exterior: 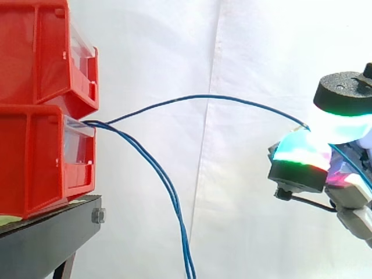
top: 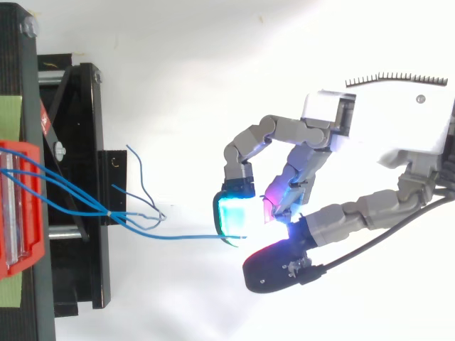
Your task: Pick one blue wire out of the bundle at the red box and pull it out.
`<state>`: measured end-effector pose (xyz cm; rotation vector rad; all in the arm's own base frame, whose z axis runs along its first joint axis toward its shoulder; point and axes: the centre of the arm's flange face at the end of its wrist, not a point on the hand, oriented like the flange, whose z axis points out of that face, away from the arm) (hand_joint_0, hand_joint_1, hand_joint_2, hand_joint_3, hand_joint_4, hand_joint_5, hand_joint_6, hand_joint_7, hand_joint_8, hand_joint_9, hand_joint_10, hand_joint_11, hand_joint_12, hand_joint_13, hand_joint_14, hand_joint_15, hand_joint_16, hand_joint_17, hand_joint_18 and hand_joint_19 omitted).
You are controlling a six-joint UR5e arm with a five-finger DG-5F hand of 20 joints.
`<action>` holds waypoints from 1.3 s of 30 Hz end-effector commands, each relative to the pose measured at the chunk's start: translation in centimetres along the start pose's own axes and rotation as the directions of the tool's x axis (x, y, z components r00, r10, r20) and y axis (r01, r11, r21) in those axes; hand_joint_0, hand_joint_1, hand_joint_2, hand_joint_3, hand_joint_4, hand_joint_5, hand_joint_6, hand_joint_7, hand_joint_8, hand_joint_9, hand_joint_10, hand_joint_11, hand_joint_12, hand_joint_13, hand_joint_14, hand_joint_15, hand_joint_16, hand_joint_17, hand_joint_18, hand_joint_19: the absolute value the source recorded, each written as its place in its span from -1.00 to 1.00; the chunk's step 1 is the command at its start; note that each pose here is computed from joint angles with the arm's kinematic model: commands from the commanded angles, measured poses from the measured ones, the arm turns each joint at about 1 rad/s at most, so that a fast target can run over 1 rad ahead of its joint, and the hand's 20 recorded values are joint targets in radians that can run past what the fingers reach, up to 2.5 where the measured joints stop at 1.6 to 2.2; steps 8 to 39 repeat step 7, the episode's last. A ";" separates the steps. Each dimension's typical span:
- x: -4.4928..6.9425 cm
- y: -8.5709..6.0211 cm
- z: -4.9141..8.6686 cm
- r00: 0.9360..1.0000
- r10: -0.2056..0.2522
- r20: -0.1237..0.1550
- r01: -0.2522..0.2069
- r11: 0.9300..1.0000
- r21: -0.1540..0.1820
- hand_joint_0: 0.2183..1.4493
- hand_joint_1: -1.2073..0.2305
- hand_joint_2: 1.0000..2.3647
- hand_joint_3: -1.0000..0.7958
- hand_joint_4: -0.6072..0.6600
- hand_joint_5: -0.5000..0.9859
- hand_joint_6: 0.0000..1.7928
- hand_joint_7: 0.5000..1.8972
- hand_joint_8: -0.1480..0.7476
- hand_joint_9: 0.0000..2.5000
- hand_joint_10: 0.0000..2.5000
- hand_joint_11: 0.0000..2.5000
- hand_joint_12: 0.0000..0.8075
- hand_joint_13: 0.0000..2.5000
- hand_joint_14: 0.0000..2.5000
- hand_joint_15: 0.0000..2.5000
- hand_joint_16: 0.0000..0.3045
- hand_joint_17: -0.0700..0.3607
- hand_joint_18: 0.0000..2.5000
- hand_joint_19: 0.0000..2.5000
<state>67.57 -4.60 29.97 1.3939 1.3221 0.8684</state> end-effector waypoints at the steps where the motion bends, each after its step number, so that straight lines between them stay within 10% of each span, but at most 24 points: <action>1: 0.0 0.1 0.0 1.000 0.000 0.000 0.000 1.000 -0.001 -0.40 -0.42 -0.48 0.05 -0.01 -0.46 0.07 0.10 0.25 -0.11 -0.99 -0.43 0.18 -0.15 -0.99 -0.54 -0.58 0.00 -0.15 -0.60; 39: 0.0 0.0 0.0 1.000 0.000 0.000 0.000 1.000 0.000 -0.41 -0.42 -0.47 0.05 -0.02 -0.46 0.08 0.10 0.25 -0.11 -0.99 -0.43 0.17 -0.15 -0.99 -0.55 -0.58 0.00 -0.15 -0.60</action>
